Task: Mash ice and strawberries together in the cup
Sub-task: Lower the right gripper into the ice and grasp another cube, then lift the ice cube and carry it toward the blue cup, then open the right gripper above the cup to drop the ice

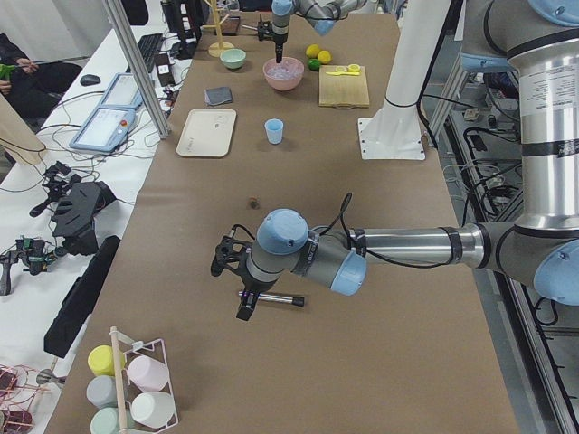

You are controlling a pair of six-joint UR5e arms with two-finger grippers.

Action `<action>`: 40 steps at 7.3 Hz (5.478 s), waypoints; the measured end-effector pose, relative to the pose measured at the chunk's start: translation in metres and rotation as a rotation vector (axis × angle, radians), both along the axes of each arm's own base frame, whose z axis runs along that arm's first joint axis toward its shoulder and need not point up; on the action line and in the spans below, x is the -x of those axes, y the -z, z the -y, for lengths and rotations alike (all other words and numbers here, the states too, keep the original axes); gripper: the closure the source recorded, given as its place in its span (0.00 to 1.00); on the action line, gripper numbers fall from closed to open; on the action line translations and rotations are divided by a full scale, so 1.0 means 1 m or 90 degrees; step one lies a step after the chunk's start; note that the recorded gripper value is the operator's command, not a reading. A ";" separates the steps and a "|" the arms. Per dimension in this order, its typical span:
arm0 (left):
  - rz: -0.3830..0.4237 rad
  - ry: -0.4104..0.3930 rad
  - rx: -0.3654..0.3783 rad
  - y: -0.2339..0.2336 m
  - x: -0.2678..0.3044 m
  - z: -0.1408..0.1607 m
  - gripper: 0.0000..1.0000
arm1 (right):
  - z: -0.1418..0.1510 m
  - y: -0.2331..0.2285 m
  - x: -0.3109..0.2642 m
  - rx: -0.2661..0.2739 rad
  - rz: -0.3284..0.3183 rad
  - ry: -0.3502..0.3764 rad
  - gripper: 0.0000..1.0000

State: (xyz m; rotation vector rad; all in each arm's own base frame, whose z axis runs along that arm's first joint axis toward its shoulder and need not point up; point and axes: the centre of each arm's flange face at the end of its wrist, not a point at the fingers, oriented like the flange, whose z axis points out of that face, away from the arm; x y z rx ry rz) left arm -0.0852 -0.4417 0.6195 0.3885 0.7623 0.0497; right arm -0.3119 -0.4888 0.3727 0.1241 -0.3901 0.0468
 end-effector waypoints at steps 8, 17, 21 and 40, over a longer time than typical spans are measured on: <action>-0.001 -0.001 0.006 -0.005 -0.001 -0.001 0.01 | 0.021 -0.039 0.021 -0.002 0.154 -0.225 0.26; 0.000 -0.004 0.000 0.001 -0.002 0.004 0.01 | -0.004 -0.050 0.023 0.003 0.146 -0.208 0.53; 0.000 -0.004 0.001 0.001 -0.003 0.004 0.01 | -0.010 -0.061 0.023 0.003 0.135 -0.204 0.79; -0.011 0.010 0.017 0.001 -0.004 0.005 0.01 | -0.038 0.244 0.250 -0.076 0.354 -0.222 0.76</action>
